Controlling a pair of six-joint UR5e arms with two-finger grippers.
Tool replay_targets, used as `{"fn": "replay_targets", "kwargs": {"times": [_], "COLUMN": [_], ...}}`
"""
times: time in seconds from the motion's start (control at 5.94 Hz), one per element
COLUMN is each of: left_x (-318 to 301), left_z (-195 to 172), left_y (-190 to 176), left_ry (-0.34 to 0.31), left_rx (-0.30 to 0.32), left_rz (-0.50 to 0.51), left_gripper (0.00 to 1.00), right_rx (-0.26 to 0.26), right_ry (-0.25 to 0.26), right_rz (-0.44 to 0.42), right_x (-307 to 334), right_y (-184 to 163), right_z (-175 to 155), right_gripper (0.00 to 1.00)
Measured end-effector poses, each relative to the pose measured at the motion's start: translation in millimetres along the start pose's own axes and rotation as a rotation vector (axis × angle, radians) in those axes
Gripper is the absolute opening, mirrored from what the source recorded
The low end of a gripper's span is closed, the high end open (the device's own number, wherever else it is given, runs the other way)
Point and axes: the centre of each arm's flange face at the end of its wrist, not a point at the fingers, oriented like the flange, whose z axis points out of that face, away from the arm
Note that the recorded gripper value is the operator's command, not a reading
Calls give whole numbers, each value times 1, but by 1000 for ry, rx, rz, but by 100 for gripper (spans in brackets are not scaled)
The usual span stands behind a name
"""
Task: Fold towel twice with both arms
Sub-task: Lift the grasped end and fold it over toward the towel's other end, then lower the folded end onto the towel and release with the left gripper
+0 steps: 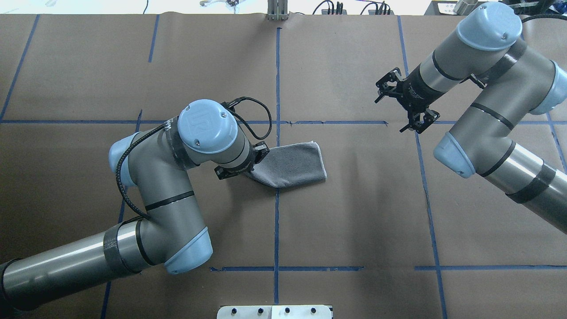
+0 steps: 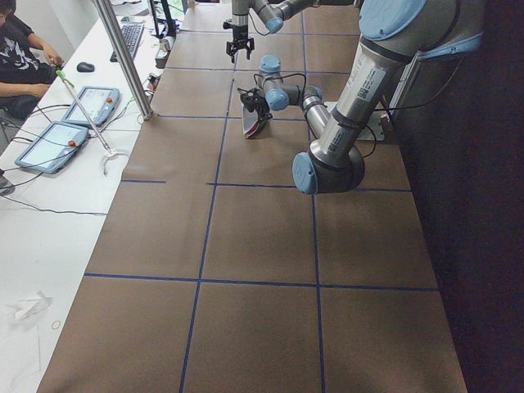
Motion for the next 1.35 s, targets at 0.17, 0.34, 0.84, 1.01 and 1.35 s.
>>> {"fn": "replay_targets", "kwargs": {"times": [0.17,0.34,0.84,1.01,1.35], "left_x": [12,26,83,101,137], "left_z": [0,6,31,36,40], "left_y": [9,23,71,87,110], "left_ry": [-6,-10,-50,-60,-71], "left_rx": [29,55,140,156,180], "left_rz": [123,229,559,644,727], "left_gripper": [0,0,0,0,0], "right_rx": [2,2,1,1,-1], "right_ry": [-2,-3,4,6,6], "right_rz": [2,5,15,17,18], "right_x": [0,0,6,8,18], "right_y": [-2,-4,-10,-11,-12], "right_z": [-1,-3,-3,-3,-6], "right_gripper": [100,100,100,100,100]}}
